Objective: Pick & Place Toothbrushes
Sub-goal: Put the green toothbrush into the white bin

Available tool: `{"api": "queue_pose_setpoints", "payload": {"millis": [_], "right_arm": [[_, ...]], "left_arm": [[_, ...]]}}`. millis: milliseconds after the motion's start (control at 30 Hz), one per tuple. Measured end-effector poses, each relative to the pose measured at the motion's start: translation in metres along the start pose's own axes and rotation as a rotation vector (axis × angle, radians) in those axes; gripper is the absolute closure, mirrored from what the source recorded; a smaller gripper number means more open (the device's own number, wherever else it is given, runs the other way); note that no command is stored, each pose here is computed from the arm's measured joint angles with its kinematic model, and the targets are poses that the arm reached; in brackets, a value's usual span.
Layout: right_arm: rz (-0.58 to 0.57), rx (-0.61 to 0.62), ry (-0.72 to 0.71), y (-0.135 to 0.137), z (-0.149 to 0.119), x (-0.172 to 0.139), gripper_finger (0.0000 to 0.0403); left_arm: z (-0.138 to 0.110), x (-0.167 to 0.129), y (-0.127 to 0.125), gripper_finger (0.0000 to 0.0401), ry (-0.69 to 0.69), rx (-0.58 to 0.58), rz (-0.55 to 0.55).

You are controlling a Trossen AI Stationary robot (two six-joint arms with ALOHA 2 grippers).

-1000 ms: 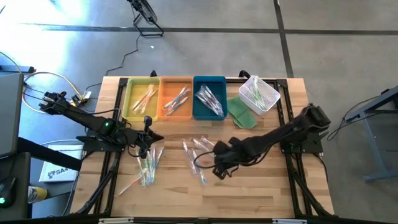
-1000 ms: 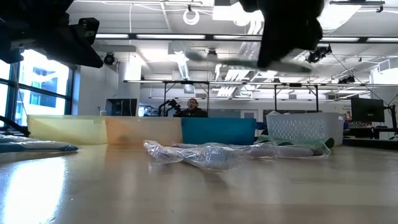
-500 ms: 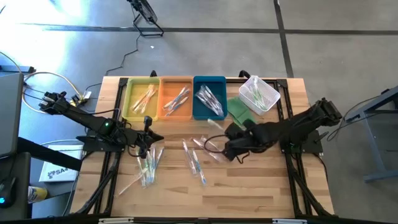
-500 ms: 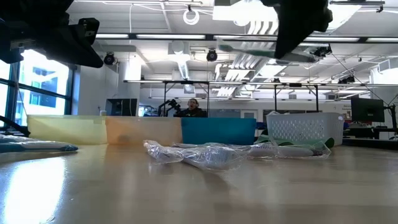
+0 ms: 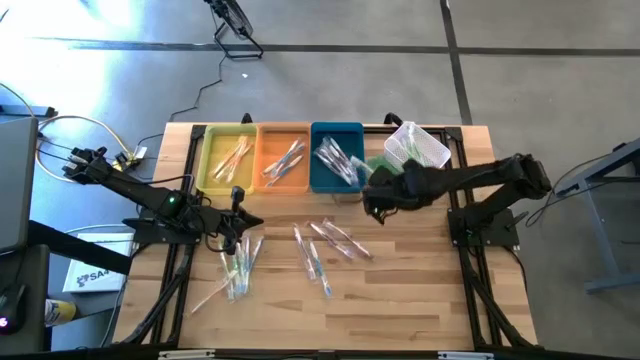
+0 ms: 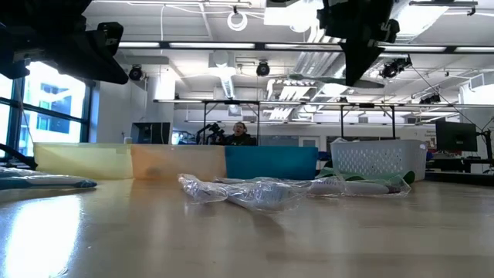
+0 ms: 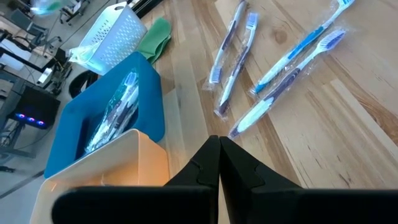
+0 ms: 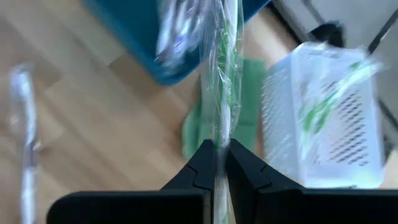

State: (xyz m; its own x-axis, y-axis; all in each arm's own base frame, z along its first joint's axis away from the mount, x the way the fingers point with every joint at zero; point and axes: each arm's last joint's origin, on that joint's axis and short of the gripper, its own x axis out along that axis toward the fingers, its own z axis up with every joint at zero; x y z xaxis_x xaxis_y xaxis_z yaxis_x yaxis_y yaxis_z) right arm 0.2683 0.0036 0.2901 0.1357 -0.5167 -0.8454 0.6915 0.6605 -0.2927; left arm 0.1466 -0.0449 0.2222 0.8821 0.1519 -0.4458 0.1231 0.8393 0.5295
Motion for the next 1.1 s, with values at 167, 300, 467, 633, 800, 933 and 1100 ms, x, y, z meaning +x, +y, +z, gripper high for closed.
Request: {"api": "queue_pose_setpoints", "payload": {"millis": [167, 300, 467, 633, 800, 933, 1100], "right_arm": [[-0.028, 0.025, -0.024, -0.029, 0.012, 0.001, 0.039], [-0.053, 0.078, -0.033, -0.051, 0.011, 0.007, 0.039], [-0.062, 0.156, -0.06, -0.073, 0.003, 0.026, 0.039], [-0.045, 0.265, -0.071, -0.095, -0.009, 0.057, 0.039], [-0.077, 0.372, -0.061, -0.112, -0.02, 0.086, 0.039], [-0.105, 0.464, -0.085, -0.123, -0.022, 0.105, 0.039], [-0.154, 0.543, -0.079, -0.139, -0.024, 0.116, 0.039]], "left_arm": [[0.0, 0.0, 0.0, 0.0398, 0.001, 0.0, 0.0], [0.0, 0.0, 0.0, 0.0398, 0.0, 0.0, 0.0], [0.0, 0.0, 0.0, 0.0398, 0.0, 0.0, 0.0], [0.0, 0.0, 0.0, 0.0398, 0.0, 0.0, -0.001], [0.0, 0.0, 0.0, 0.0398, 0.0, 0.0, -0.001], [0.0, 0.0, 0.0, 0.0398, 0.0, 0.0, -0.001], [0.0, 0.0, 0.0, 0.0398, 0.0, 0.0, 0.0]]}}
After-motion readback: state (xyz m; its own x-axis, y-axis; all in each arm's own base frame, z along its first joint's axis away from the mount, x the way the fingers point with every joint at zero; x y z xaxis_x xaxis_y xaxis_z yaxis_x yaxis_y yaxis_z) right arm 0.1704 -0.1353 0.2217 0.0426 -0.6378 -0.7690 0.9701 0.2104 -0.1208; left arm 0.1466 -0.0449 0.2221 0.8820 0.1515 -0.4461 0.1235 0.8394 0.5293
